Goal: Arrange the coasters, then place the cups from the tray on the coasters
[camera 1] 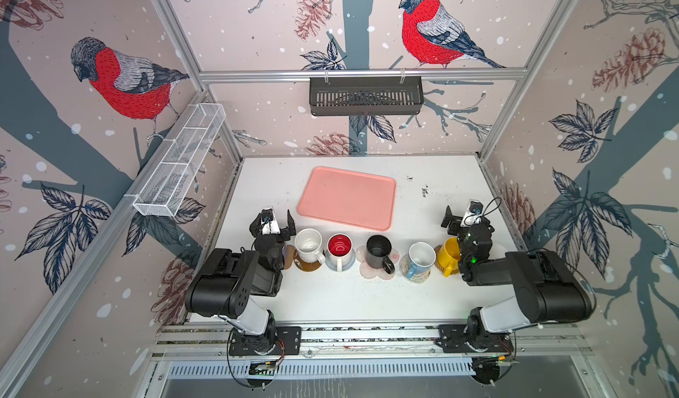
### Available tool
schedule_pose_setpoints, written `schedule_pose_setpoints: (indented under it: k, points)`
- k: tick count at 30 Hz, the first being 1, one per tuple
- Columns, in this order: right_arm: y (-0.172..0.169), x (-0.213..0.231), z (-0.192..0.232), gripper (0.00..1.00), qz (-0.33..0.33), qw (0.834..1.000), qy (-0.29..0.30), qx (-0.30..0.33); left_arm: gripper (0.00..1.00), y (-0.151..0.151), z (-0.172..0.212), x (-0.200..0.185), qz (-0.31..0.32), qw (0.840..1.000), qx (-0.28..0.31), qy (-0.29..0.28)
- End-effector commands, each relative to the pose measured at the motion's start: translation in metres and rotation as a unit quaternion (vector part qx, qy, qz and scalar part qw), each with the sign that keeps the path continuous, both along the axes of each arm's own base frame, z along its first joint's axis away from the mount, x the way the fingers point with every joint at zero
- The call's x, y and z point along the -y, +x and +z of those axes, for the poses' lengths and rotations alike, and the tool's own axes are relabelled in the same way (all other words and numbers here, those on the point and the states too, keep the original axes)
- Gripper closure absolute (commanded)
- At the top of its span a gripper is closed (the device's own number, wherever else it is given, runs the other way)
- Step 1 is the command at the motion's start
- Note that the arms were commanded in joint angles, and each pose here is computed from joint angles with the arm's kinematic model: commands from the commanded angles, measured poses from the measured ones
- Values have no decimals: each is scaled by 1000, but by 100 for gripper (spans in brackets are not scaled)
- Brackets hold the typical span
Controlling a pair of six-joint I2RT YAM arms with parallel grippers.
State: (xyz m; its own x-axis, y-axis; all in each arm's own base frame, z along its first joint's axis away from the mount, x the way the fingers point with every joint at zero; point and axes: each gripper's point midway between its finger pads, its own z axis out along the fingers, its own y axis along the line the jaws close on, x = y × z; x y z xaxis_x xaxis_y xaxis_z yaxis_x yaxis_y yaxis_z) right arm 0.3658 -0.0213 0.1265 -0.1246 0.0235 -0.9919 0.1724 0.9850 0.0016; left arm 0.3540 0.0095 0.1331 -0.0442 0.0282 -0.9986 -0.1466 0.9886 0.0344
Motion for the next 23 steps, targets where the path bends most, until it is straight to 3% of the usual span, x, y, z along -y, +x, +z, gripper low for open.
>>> schedule_pose_setpoints:
  k: [1,8,23]
  points:
    - [-8,8,5,0,-24,999,8,19,3,-3,8,-5,12,1000,19,-2]
    - [2,12,1,1,-37,999,9,0,2,20,-2,-5,18,1000,-25,-2]
    - [3,11,0,1,-36,999,6,-2,2,19,-2,-5,19,1000,-23,-2]
